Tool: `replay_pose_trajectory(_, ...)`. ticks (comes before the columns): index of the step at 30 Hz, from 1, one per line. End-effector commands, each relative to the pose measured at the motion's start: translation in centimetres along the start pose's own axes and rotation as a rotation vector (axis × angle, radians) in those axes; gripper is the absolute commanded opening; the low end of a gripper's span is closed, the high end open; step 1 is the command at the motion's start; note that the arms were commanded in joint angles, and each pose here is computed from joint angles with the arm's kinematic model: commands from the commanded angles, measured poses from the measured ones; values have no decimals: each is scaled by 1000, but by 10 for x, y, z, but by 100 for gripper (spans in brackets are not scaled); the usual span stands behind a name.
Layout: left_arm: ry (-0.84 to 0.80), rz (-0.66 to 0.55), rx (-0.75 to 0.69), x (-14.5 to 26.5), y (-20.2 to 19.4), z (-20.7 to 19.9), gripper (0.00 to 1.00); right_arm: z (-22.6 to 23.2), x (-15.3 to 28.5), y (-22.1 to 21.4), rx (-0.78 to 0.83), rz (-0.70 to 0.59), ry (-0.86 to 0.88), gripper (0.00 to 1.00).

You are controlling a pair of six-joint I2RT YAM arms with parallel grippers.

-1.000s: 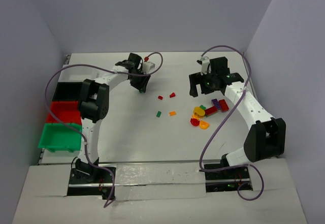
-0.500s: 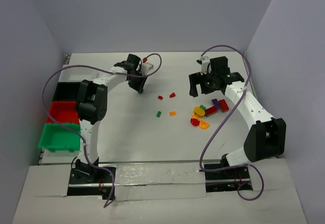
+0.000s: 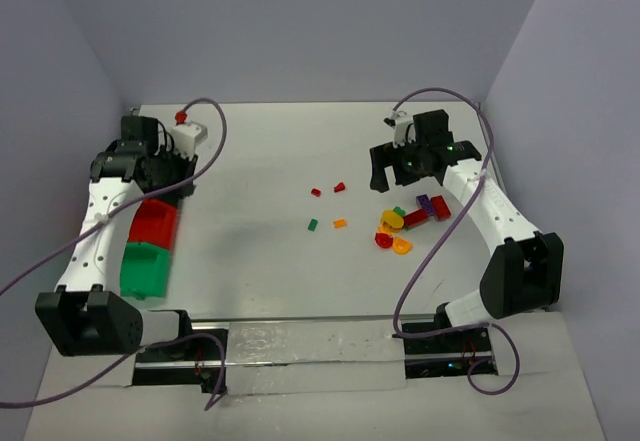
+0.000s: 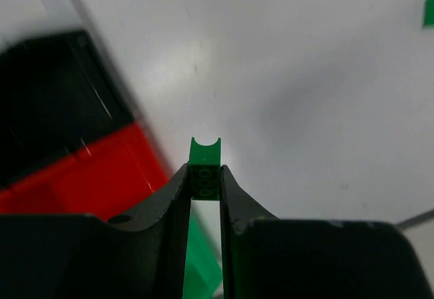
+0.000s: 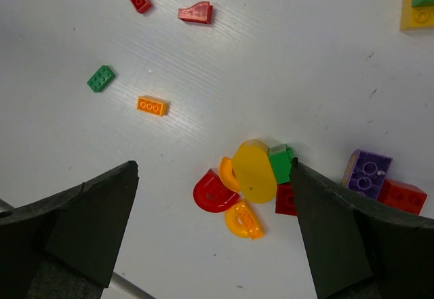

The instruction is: Sort the legos into containers by color

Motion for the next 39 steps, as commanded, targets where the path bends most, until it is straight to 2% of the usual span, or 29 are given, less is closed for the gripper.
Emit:
replay_pose_trajectory(1, 106, 336, 60, 10, -93, 19, 0, 4, 6, 20, 36, -39, 25, 100)
replay_pose_trajectory(3, 188, 400, 150, 26, -118, 37, 0, 4, 5, 22, 37, -40, 31, 100)
replay_pose_trajectory(9, 340, 511, 321, 68, -157, 68, 0, 6, -2, 23, 23, -26, 61, 100)
replay_pose_trajectory(14, 416, 550, 361, 91, -181, 87, 0, 7, -4, 27, 18, -23, 75, 100)
replay_pose_trajectory(19, 451, 573, 398, 97, -205, 102, 0, 8, -7, 29, 13, -17, 83, 100)
replay_pose_trajectory(26, 442, 565, 438, 78, -217, 118, 3, 8, -8, 29, 10, -12, 84, 100)
replay_pose_trajectory(29, 447, 545, 444, 72, -214, 124, 12, 8, -7, 29, 11, -10, 82, 100)
replay_pose_trajectory(31, 445, 521, 441, 69, -210, 127, 30, 8, -7, 29, 14, -11, 78, 100)
replay_pose_trajectory(34, 446, 492, 429, 70, -202, 131, 51, 8, -7, 27, 15, -5, 74, 100)
replay_pose_trajectory(39, 461, 422, 391, 78, -173, 140, 63, 8, -6, 27, 13, -8, 71, 100)
Point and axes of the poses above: each gripper's point midway between its finger pads, its own x axis back along the fingers, its own z axis along the line the jaws close on, y = z × x, the point moved 2 cm from there along x, back along the fingers, and after that the axes turned 7 degrees about x, right-handed, at the moved point
